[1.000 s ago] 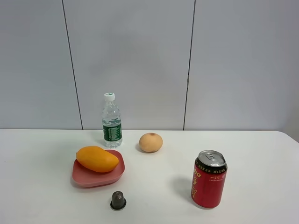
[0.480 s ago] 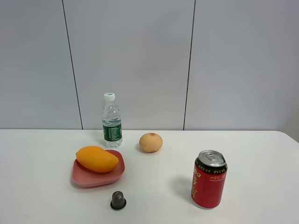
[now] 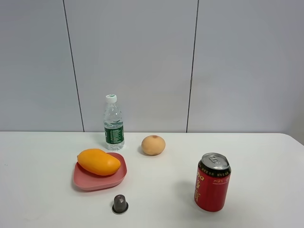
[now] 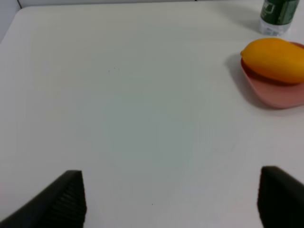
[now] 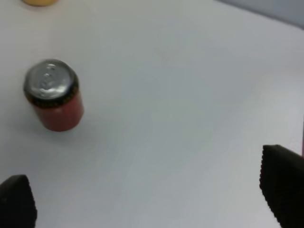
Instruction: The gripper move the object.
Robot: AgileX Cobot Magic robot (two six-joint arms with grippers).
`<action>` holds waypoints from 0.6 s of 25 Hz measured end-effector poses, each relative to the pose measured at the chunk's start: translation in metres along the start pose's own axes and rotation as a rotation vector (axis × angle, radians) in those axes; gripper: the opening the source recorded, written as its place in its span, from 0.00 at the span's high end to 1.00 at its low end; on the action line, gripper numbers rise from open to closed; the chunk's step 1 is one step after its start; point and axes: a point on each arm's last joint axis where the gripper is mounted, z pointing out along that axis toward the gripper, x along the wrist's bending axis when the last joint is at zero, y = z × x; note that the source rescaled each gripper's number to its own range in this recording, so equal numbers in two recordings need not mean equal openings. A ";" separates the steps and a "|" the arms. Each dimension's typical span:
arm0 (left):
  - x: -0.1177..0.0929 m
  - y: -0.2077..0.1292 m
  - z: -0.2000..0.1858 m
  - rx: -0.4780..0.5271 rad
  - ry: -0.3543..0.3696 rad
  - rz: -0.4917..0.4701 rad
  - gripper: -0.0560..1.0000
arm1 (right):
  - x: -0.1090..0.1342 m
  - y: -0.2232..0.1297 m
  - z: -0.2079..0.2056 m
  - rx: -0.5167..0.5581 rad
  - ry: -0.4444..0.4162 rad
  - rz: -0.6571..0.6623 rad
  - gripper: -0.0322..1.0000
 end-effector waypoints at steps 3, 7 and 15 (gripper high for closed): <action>0.000 0.000 0.000 0.000 0.000 0.000 0.00 | -0.012 -0.027 -0.010 -0.015 -0.107 0.156 0.12; 0.000 0.000 0.000 0.000 0.000 0.000 0.00 | -0.013 -0.059 -0.029 -0.081 -0.229 0.326 0.12; 0.000 0.000 0.000 0.000 0.000 0.000 0.00 | 0.013 -0.101 -0.071 -0.287 -0.328 0.411 0.12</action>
